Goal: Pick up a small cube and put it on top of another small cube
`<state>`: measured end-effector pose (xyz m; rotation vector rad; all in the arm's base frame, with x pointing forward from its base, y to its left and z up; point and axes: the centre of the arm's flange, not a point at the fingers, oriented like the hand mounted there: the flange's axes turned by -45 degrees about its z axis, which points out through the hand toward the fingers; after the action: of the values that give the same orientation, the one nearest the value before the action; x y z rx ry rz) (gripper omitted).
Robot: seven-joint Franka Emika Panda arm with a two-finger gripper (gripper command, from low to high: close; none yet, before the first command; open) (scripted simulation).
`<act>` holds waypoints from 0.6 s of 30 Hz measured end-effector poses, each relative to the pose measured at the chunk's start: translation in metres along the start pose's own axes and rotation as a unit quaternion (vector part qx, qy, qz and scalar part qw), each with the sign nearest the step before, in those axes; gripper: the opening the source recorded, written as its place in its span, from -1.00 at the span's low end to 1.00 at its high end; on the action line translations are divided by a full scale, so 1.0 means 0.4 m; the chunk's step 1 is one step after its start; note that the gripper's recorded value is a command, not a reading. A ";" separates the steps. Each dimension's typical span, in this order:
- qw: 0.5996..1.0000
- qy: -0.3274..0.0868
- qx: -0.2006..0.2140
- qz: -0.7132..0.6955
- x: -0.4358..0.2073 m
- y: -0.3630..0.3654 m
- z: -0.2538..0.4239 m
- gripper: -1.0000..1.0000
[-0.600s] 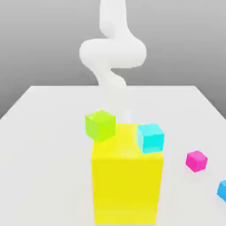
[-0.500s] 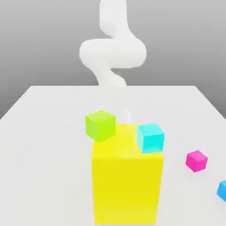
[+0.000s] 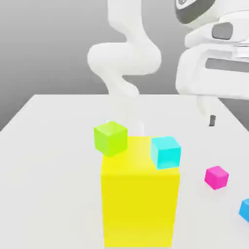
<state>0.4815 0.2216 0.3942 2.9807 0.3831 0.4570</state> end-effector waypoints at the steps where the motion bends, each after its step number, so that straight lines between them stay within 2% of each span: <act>1: 1.000 -0.010 0.005 -0.010 -0.011 -0.039 0.036 0.00; 12: 0.986 -0.124 0.073 -0.083 -0.226 -0.386 0.367 0.00; 16: 0.984 -0.134 0.083 -0.088 -0.282 -0.436 0.494 0.00; 17: 0.983 -0.135 0.083 -0.089 -0.294 -0.442 0.526 -1.00; 18: 0.983 -0.135 0.083 -0.089 -0.294 -0.442 0.526 -1.00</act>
<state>0.3965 0.3480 0.1371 3.0686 0.6792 0.0021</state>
